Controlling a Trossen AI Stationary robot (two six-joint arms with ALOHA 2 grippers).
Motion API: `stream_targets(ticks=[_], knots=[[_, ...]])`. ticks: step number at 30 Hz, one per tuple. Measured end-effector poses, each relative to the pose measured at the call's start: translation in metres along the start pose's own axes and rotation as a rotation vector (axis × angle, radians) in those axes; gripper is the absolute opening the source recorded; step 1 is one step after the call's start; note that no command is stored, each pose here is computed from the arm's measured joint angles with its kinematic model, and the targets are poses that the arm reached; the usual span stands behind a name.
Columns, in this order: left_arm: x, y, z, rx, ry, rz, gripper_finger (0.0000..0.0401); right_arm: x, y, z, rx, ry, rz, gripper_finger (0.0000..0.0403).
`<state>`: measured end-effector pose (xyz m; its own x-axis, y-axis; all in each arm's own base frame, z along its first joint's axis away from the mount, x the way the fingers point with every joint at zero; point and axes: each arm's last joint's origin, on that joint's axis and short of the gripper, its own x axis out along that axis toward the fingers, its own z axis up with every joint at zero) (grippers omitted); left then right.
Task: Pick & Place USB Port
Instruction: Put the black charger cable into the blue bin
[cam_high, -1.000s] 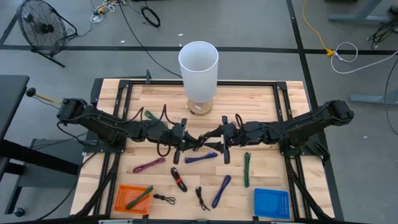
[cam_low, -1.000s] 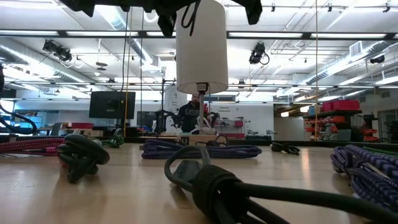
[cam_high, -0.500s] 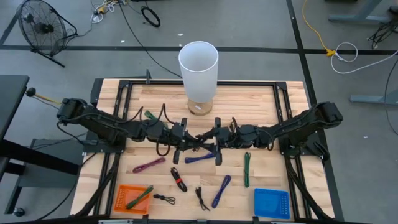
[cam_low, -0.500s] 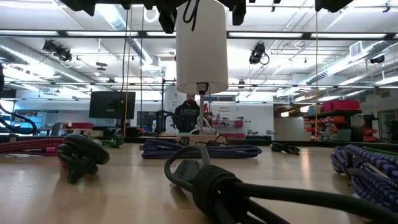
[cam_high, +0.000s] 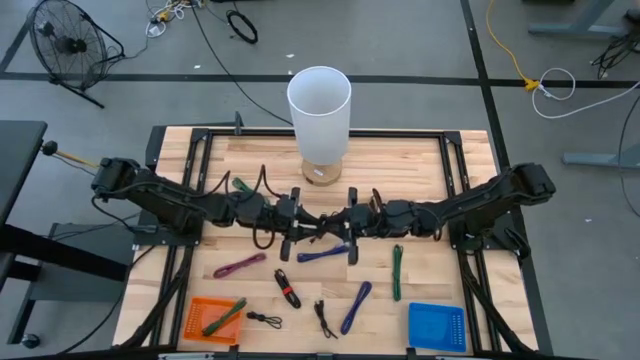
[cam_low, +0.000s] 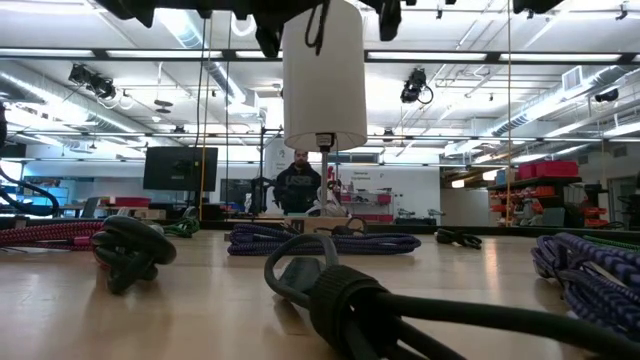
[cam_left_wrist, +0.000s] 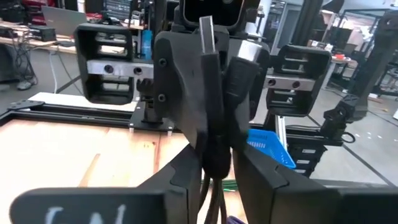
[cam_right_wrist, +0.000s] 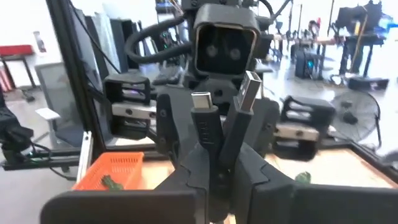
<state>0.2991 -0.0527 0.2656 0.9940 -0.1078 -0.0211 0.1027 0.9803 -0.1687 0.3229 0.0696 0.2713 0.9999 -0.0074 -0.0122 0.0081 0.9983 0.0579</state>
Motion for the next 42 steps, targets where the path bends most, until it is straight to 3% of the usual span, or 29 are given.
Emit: stream_targets(ticks=[5,9,15,22,26,31,36,42], knots=[[0.000,-0.001,0.000,0.000,-0.004,-0.012,0.0097,-0.025,0.006,0.013,-0.015,0.099,-0.027,0.0026],[0.000,-0.001,0.000,0.000,-0.003,-0.015,0.0098,-0.057,0.012,0.021,0.063,0.241,-0.053,0.0026],[0.000,-0.002,0.000,0.000,0.001,-0.014,0.0098,-0.113,0.024,0.023,0.392,0.512,-0.006,0.0025],[0.000,-0.002,0.000,0.001,0.002,-0.013,0.0099,-0.148,0.067,0.005,0.795,0.901,0.112,0.0025],[0.000,-0.002,0.000,0.001,0.003,-0.013,0.0099,-0.158,0.099,-0.011,0.898,1.065,0.124,0.0025],[0.000,-0.002,-0.001,0.002,0.004,-0.013,0.0099,-0.170,0.131,-0.044,0.957,1.283,-0.012,0.0025],[0.000,-0.002,-0.001,0.003,0.009,-0.012,0.0099,-0.179,0.145,-0.067,0.941,1.424,-0.133,0.0025],[0.000,-0.002,-0.001,0.003,0.009,-0.012,0.0099,-0.184,0.148,-0.076,0.915,1.453,-0.202,0.0025]])
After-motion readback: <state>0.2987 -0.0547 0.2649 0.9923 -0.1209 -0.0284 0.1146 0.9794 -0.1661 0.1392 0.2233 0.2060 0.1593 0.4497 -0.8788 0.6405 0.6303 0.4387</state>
